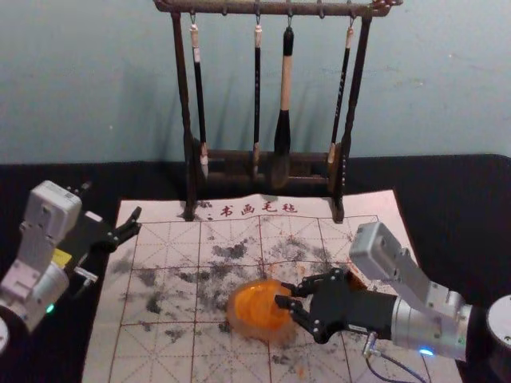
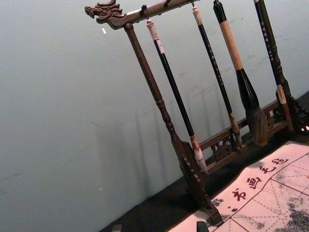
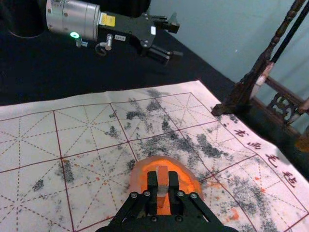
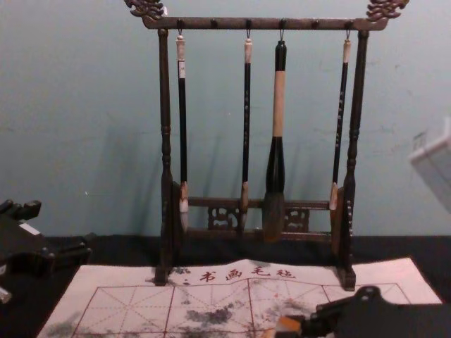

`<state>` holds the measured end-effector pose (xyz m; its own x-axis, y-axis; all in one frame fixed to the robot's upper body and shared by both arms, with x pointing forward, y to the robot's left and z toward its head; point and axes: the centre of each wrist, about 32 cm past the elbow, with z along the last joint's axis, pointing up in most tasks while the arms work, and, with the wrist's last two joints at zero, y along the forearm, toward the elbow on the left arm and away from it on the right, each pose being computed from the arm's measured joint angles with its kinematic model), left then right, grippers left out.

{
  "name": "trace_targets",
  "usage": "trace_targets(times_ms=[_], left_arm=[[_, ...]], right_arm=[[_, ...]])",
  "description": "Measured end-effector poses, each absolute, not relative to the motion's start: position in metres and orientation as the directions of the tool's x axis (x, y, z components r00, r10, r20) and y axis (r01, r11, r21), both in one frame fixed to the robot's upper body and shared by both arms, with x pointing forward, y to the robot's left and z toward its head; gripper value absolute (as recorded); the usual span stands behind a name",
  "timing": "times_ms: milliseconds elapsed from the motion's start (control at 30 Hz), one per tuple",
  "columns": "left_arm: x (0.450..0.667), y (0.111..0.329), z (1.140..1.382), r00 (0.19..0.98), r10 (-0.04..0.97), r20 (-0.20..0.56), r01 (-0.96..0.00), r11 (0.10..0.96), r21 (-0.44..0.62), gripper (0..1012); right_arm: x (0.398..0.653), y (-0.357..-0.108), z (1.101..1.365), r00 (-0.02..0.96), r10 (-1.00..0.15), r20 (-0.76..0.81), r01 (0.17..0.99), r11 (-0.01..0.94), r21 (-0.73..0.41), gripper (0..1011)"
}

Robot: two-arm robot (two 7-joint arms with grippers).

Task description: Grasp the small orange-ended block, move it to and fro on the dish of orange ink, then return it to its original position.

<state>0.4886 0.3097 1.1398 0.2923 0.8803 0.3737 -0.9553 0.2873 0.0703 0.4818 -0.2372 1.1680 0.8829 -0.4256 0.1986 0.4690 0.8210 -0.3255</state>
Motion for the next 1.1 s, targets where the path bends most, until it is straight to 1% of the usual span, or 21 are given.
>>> trace_targets(times_ms=[367,1100], left_arm=[[0.489,0.31,1.14,0.292,0.88,0.374,-0.955,0.287,0.07,1001],[0.489,0.31,1.14,0.292,0.88,0.374,-0.955,0.287,0.07,1002]], right_arm=[[0.485,-0.23,1.168,0.894,-0.403,0.198,0.448,0.82,-0.355,104],[0.488,-0.22,1.167,0.907,-0.372,0.197,0.42,0.828,-0.371,104]])
